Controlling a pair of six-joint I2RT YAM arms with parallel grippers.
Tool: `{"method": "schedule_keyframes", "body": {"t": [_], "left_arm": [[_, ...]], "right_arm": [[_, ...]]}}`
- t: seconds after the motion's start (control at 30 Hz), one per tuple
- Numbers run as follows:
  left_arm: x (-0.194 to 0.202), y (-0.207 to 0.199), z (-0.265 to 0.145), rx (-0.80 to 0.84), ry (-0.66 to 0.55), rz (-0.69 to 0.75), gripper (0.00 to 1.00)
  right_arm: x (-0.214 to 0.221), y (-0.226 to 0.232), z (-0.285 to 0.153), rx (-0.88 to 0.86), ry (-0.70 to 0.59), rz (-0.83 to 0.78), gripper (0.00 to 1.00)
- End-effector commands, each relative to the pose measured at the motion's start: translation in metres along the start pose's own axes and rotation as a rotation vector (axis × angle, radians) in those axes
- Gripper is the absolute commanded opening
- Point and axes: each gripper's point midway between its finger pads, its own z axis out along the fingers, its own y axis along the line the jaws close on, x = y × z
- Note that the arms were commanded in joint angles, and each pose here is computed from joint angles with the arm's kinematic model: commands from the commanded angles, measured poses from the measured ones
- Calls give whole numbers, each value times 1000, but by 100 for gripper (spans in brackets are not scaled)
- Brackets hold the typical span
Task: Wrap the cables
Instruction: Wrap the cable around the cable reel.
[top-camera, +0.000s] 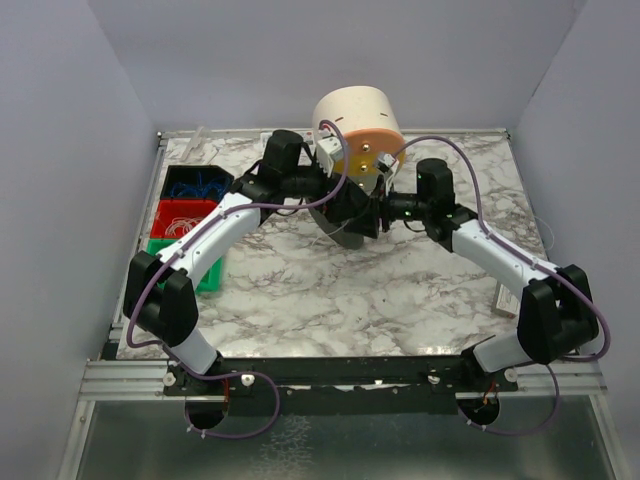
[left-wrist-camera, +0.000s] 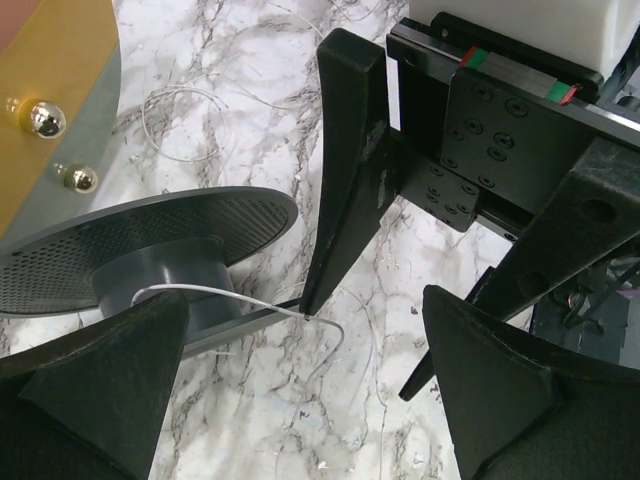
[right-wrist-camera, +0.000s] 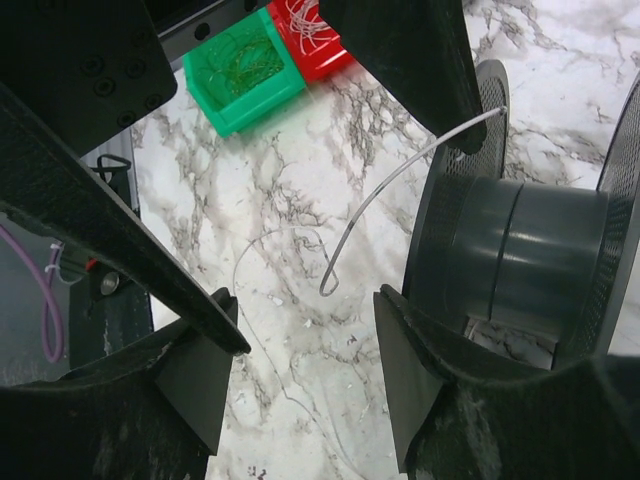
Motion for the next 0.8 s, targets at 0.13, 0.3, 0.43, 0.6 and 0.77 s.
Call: {"method": "schedule_keyframes", "body": {"t": [0.13, 0.3, 0.43, 0.6, 0.77], "left_arm": [[10, -18, 5, 92, 29, -30, 99], [11, -18, 6, 96, 29, -30, 99], [12, -20, 6, 106, 31, -32, 99], [13, -22, 2, 108, 39, -26, 99], [15, -27, -2, 119, 43, 5, 99]], "right_arm": [[-44, 3, 5, -39, -106, -58, 56], [-44, -2, 10, -37, -111, -26, 53], [-45, -3, 12, -49, -107, -22, 28], [-46, -15, 6, 8, -102, 11, 1], [-44, -20, -10, 33, -101, 22, 1]]}}
